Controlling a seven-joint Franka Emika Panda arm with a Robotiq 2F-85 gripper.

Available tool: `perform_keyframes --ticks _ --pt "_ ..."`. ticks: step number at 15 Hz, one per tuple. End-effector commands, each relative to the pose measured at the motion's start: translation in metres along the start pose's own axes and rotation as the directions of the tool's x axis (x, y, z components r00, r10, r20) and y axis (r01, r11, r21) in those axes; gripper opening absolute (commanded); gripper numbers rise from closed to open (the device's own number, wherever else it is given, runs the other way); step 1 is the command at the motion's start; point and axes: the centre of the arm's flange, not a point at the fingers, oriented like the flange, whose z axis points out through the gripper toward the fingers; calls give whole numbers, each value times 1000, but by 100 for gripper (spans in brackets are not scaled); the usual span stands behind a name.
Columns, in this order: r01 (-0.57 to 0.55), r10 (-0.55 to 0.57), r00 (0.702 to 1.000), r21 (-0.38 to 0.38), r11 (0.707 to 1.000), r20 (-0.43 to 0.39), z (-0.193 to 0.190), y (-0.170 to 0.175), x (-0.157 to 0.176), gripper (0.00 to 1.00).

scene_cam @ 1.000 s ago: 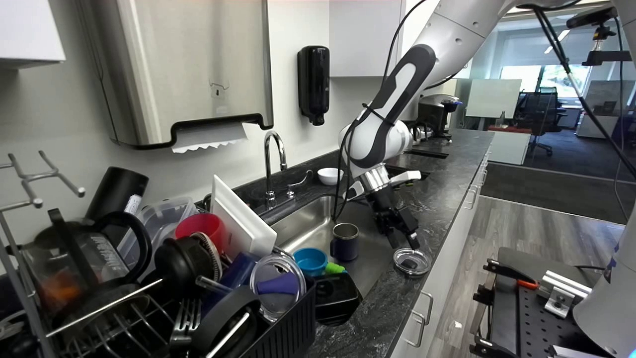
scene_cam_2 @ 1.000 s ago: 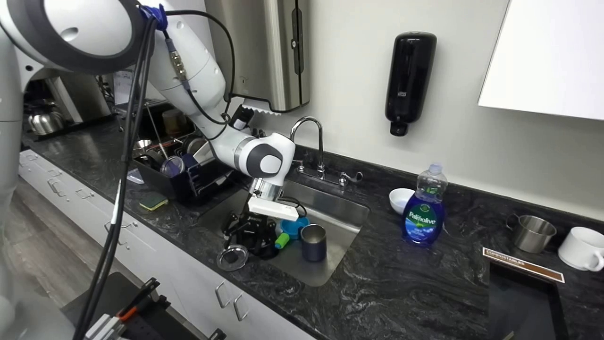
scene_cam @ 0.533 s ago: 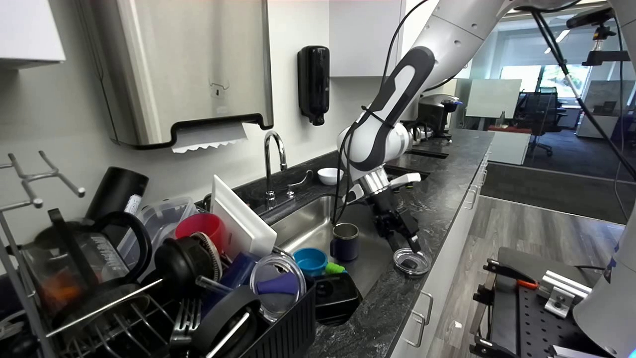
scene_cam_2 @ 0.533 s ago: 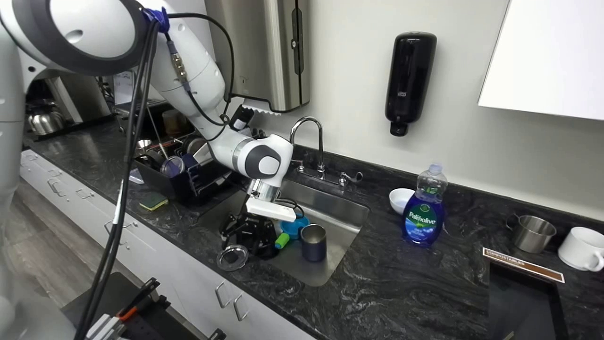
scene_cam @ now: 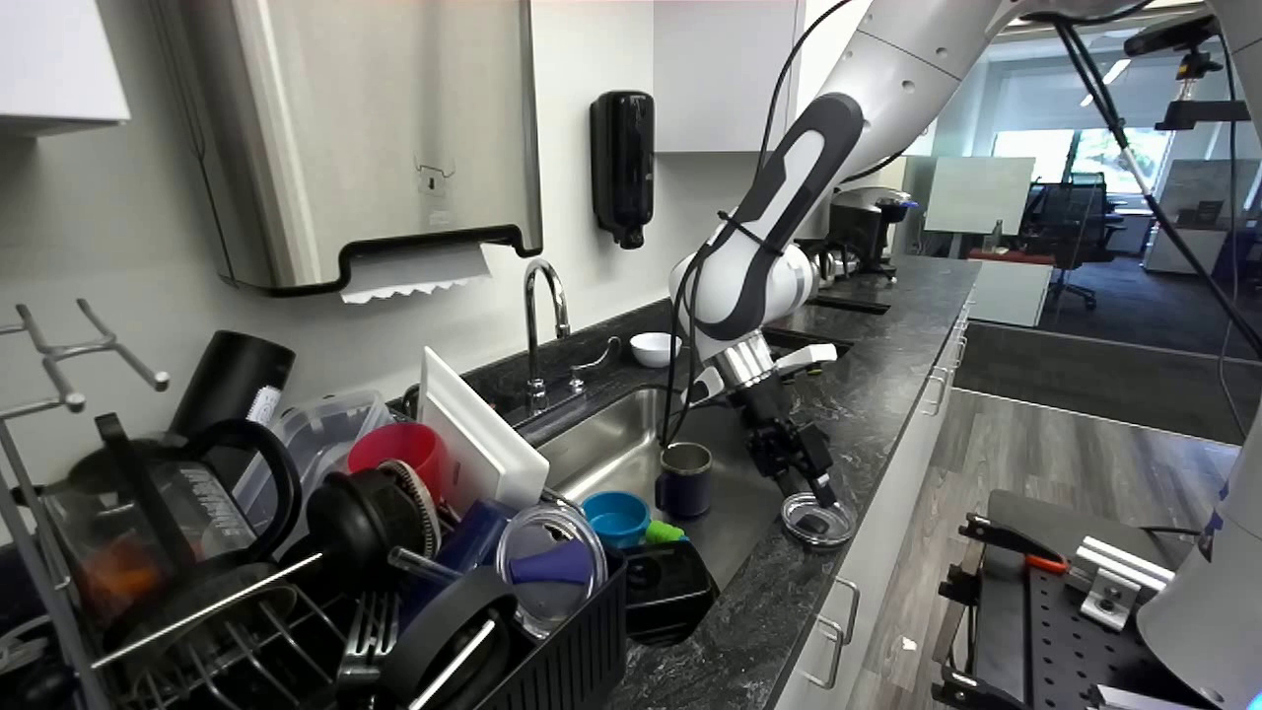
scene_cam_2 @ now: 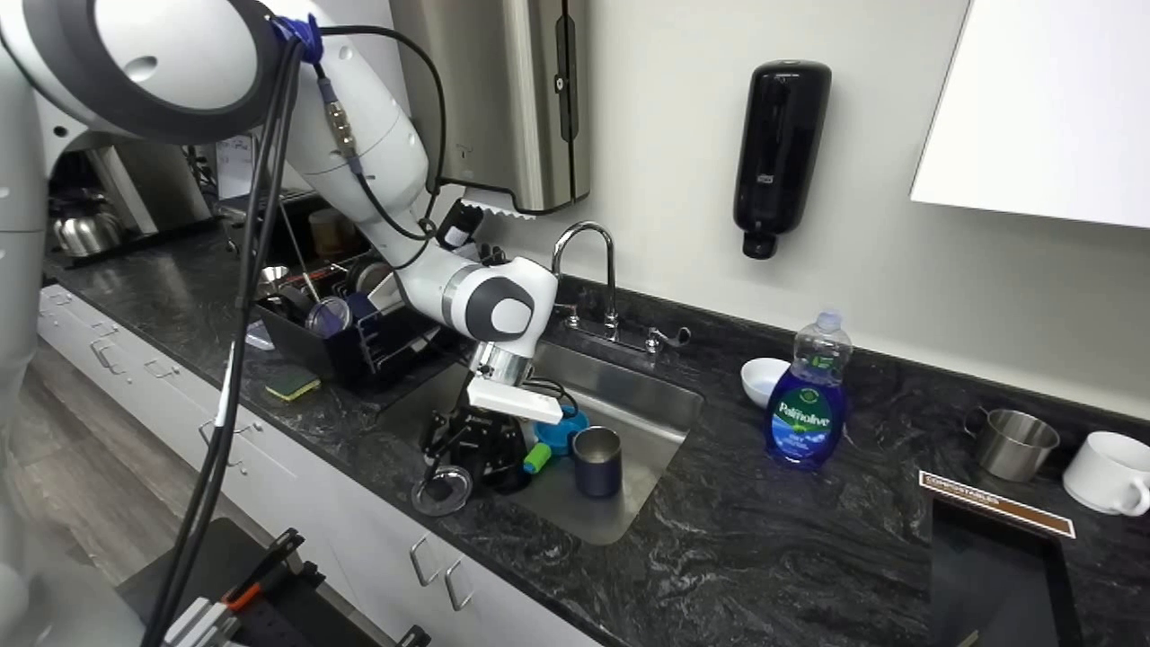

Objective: Put the thermos cup lid on the thermos cup in the sink

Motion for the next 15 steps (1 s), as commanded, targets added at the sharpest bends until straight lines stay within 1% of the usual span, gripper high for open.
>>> perform_keyframes --ticks 1,7,9,10,11,15 --pt "11 -11 1000 8 1000 12 1 -3 -2 45" --pt "12 -12 1000 6 1000 9 1 -3 -1 3" --pt "12 -12 1000 5 1000 8 1 -4 -1 0" --pt "12 -12 1000 6 1000 7 1 -3 -2 0" --pt "12 -12 1000 5 1000 7 1 -4 -2 2" --pt "9 -9 1000 4 1000 4 0 -3 -2 2"
